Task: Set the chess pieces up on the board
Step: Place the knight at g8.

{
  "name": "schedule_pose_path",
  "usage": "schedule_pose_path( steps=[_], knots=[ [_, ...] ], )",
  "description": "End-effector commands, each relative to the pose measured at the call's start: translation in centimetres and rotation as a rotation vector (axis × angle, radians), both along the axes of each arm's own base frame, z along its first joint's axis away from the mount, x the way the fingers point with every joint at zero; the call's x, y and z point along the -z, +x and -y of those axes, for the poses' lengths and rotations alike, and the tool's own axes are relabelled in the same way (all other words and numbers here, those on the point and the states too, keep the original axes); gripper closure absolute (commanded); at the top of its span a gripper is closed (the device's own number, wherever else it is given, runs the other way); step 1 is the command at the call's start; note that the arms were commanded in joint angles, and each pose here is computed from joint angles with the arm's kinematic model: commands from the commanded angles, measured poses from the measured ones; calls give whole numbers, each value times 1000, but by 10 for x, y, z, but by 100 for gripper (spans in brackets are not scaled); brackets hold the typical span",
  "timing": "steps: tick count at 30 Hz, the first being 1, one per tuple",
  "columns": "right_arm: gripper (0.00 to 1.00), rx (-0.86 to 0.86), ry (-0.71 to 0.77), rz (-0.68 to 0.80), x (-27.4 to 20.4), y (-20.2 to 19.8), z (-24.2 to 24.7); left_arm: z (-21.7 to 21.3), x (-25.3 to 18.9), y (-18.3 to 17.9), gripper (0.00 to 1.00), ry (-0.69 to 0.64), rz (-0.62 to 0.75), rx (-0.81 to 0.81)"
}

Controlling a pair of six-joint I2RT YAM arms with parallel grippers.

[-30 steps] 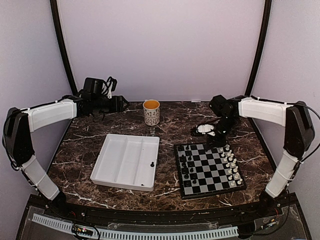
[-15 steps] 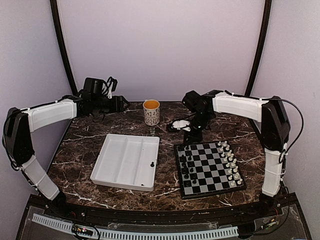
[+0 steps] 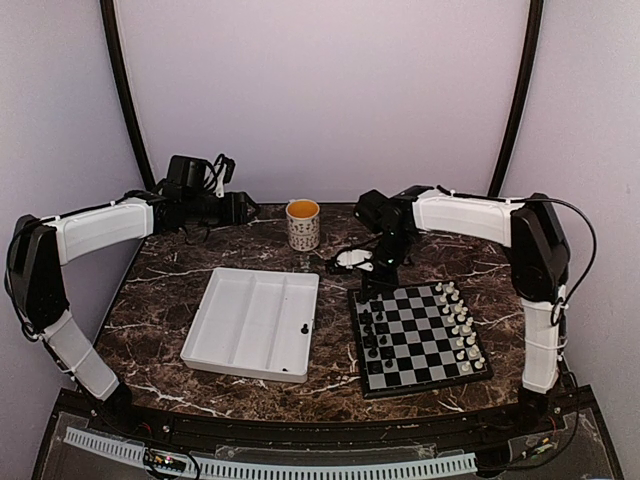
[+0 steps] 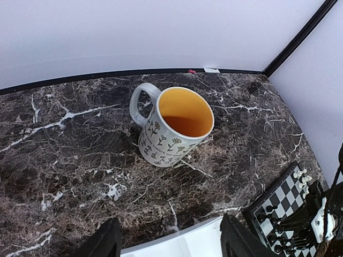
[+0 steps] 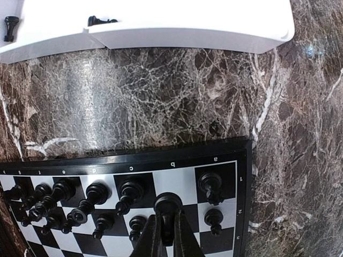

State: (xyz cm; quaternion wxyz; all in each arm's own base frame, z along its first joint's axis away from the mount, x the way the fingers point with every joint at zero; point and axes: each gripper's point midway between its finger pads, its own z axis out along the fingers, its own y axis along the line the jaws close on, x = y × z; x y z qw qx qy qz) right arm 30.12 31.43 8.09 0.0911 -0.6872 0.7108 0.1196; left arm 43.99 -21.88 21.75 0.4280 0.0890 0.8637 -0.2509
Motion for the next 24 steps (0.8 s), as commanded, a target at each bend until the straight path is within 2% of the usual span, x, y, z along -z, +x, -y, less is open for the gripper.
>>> schedule_pose_path(
  steps=[1, 24],
  knots=[
    [92, 8, -20, 3, 6, 3, -4, 0, -19, 2, 35, -23, 21, 3],
    [90, 9, -31, -10, 20, 6, -9, 1, -16, 2, 35, -27, 13, 8]
  ],
)
